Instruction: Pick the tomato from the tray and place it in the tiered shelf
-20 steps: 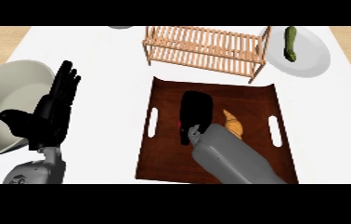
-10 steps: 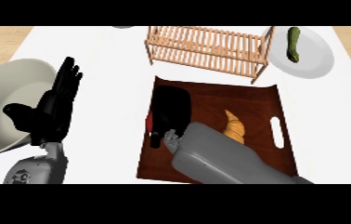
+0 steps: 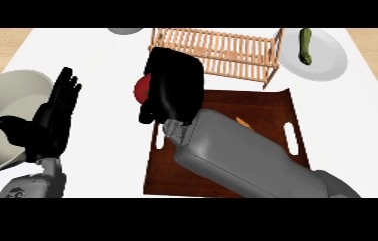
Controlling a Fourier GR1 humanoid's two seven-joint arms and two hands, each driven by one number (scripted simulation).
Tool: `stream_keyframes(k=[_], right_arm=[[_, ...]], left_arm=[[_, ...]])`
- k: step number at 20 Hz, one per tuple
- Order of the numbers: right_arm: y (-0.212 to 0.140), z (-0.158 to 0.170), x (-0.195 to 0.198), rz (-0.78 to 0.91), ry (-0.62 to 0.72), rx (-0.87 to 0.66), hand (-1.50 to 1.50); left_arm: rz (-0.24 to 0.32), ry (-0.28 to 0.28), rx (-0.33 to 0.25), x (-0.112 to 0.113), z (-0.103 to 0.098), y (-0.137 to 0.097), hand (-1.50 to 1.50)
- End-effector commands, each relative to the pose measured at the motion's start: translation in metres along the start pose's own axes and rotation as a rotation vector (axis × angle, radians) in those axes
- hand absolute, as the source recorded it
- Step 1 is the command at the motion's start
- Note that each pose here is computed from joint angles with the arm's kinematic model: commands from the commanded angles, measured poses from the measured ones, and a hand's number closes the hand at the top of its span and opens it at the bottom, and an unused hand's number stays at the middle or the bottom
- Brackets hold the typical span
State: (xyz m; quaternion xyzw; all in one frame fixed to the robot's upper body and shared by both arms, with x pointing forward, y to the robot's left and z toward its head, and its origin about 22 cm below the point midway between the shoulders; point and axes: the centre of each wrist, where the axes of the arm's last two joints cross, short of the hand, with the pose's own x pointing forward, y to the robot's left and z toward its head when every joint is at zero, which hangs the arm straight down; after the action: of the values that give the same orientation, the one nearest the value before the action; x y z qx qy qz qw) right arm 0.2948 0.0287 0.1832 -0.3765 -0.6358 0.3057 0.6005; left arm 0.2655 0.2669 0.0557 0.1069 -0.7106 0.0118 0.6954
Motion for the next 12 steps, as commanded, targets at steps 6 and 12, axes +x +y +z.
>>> stream_keyframes(k=[6, 12], right_arm=[[-0.044, -0.018, 0.029, -0.032, 0.255, -0.219, 1.5], [-0.057, -0.029, 0.028, -0.067, 0.291, -0.318, 1.5]], left_arm=[[-0.003, 0.003, 0.024, -0.004, 0.008, 0.009, 0.0], [-0.006, -0.011, 0.012, 0.005, 0.002, 0.006, 0.0]])
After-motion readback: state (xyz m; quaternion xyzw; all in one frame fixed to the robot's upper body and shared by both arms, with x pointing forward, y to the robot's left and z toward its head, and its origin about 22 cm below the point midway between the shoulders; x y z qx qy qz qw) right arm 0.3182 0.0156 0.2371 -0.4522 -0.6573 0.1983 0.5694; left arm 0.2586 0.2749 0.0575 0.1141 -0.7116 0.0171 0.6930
